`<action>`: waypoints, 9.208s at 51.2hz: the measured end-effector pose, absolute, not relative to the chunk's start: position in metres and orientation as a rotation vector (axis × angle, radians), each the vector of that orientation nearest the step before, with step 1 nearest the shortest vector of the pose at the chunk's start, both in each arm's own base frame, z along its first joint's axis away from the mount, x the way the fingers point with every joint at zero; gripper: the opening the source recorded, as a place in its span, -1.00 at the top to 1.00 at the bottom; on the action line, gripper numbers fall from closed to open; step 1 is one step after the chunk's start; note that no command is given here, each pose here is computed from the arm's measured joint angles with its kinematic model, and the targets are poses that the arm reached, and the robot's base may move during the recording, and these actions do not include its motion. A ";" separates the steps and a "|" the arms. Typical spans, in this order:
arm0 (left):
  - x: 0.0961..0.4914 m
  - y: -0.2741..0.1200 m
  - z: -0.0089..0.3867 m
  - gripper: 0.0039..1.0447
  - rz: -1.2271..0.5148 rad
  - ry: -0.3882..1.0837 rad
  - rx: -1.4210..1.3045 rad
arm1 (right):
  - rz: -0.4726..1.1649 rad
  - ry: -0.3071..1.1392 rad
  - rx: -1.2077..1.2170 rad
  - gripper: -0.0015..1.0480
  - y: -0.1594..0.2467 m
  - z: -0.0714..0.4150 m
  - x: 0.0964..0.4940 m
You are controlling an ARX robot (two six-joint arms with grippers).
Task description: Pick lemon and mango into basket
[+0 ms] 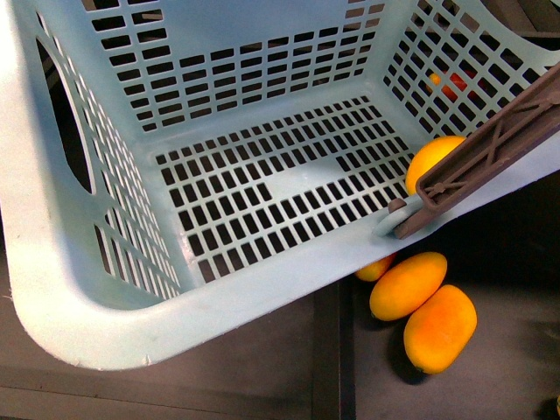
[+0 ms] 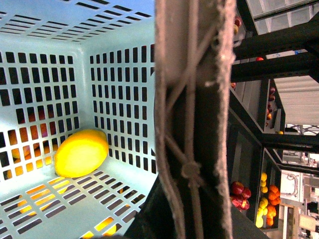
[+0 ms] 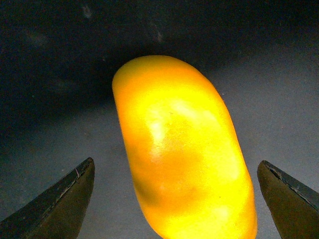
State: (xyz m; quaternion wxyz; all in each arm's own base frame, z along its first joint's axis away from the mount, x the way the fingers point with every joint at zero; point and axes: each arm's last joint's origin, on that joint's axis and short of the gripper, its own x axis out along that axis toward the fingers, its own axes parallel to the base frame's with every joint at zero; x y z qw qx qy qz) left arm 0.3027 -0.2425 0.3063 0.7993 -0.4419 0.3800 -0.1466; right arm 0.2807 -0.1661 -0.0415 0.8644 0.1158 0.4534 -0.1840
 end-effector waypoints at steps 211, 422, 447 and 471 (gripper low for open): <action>0.303 -0.243 0.305 0.91 -0.313 0.819 -0.941 | 0.002 -0.007 0.006 0.97 0.000 0.170 0.133; 0.339 -0.156 0.246 -0.87 0.614 0.226 -1.196 | 0.003 -0.014 0.003 -0.83 0.000 0.169 0.097; 0.256 -0.078 0.231 0.48 -0.002 -0.008 -0.119 | 0.003 -0.014 0.003 -0.83 0.000 0.169 0.097; 0.176 -0.020 0.187 0.95 -0.007 0.002 -0.014 | 0.003 -0.014 0.003 -0.83 0.000 0.169 0.097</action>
